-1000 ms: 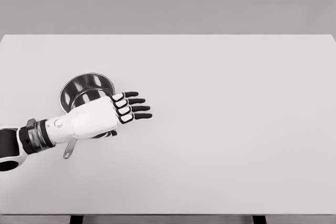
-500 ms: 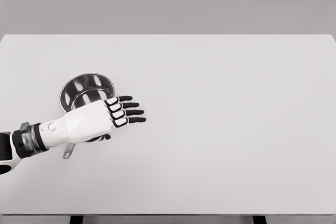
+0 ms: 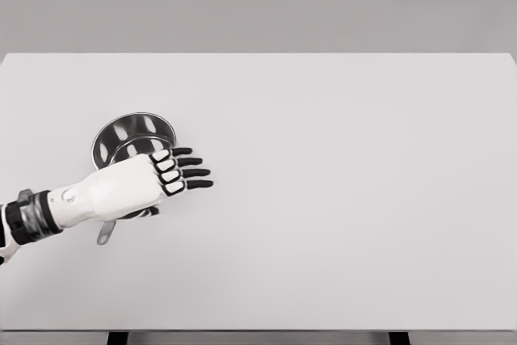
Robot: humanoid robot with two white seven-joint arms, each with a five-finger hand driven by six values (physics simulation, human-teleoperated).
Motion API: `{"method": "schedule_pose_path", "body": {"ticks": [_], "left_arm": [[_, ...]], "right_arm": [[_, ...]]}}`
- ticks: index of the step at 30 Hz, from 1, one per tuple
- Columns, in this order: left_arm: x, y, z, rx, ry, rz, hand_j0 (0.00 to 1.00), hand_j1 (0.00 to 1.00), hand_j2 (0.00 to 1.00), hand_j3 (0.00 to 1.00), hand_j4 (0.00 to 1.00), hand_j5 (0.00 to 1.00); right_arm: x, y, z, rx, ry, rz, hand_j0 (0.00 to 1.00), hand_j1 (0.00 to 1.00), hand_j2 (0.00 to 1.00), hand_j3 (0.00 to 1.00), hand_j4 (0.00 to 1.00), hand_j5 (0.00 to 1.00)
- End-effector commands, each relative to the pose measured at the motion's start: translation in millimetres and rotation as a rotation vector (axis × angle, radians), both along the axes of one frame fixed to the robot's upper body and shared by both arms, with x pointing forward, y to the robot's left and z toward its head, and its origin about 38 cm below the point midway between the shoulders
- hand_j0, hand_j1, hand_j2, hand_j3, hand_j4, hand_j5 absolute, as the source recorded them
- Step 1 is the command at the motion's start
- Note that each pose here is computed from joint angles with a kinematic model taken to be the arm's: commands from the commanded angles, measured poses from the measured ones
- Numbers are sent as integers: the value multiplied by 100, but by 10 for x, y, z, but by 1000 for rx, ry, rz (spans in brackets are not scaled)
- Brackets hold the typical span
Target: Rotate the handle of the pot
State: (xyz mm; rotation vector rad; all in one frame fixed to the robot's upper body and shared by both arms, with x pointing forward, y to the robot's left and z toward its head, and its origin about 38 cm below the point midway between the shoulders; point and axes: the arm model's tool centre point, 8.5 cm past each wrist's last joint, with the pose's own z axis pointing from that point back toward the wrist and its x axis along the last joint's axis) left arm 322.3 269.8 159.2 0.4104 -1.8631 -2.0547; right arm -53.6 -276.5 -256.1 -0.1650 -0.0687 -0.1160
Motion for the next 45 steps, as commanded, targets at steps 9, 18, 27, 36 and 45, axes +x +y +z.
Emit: {"method": "schedule_pose_path", "body": {"ticks": [9,18,27,36,45], "left_arm": [[17,113,48,20,-5,17,100,100,100,100,100,100],[-7,197,12,44,9,29,100,100,100,100,100,100],[24,320,50,65,1,56,100,100,100,100,100,100],[111,533,81,92,-9,115,100,100,100,100,100,100],[184,674,83,105,-15,160,100,100,100,100,100,100]], "right_arm": [[0,1,0,1,0,-1,100,100,100,100,100,100],[0,0,0,0,0,-1,100,100,100,100,100,100],[0,0,0,0,0,-1,100,100,100,100,100,100],[0,0,0,0,0,-1,100,100,100,100,100,100],[0,0,0,0,0,-1,100,100,100,100,100,100]]}}
